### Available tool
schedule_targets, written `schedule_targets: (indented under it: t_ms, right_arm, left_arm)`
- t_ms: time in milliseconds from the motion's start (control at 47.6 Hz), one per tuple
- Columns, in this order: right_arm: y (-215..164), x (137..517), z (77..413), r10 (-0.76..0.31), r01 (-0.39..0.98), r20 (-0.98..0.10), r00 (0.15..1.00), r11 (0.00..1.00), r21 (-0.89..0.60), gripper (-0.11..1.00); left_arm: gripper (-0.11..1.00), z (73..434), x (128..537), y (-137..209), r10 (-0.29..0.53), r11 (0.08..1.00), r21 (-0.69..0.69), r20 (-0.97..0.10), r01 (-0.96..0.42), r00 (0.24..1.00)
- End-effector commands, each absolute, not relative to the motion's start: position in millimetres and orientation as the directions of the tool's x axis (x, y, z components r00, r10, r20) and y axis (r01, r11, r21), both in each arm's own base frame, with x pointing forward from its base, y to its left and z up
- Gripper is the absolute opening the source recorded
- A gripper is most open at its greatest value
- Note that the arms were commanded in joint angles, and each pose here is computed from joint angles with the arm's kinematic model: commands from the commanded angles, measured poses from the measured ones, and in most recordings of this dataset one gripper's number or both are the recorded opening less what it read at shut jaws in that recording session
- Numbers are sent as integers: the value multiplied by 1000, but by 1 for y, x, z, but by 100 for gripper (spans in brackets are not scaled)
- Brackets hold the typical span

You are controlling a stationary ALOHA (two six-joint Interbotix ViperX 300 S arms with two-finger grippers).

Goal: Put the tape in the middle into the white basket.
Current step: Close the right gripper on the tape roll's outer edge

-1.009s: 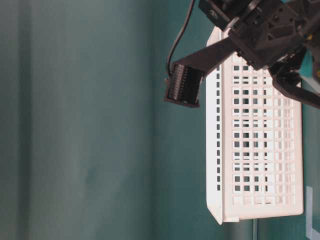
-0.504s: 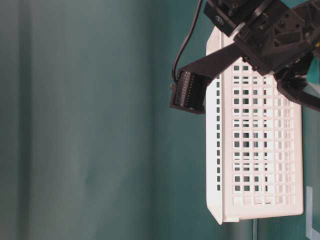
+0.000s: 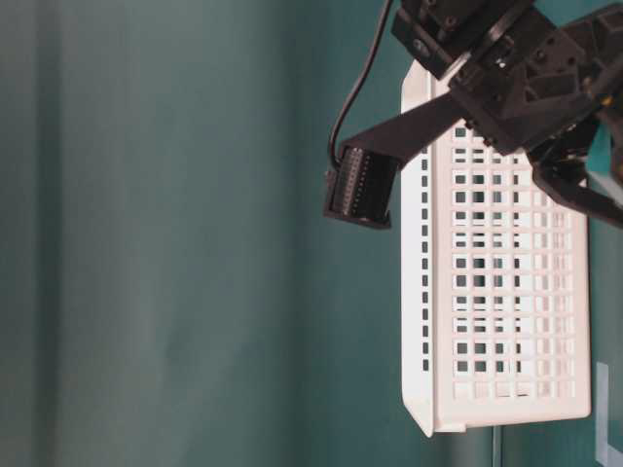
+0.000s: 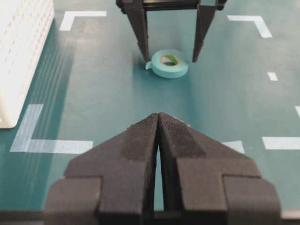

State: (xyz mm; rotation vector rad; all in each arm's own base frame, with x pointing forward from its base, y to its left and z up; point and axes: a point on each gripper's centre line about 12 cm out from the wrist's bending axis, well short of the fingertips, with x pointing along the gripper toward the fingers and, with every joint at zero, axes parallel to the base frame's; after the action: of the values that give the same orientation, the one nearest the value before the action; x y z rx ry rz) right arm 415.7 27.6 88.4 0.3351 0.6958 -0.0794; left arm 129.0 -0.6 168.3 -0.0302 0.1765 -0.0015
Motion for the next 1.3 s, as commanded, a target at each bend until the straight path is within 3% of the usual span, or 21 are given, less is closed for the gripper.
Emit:
schedule_targets:
  t_ms: [0,904,1009,1135,1282]
  right_arm:
    - [28,424,99,39,173,-613,789,943,283,99]
    - [29,429,92,44,190,-672,739,944,271,97]
    - [29,428,91,45,194,-686,726,944,267,89]
    - [30,428,91,45,194,-690,723,945,265,66]
    - [30,427,91,45,197,-695,717,944,264,66]
  left_arm:
    - [-11,172,130,-1,-4,999,-32,-168,-1,986]
    - [-11,172,130,-1,-4,999,-32,-171,-1,985]
    - [-11,172,130,-1,-4,999,-33,-171,-2,985]
    - [-11,172,130,-1,-4,999,-33,-169,-2,986]
    - [-11,171,130,-1,-4,999,-33,-171,-2,985]
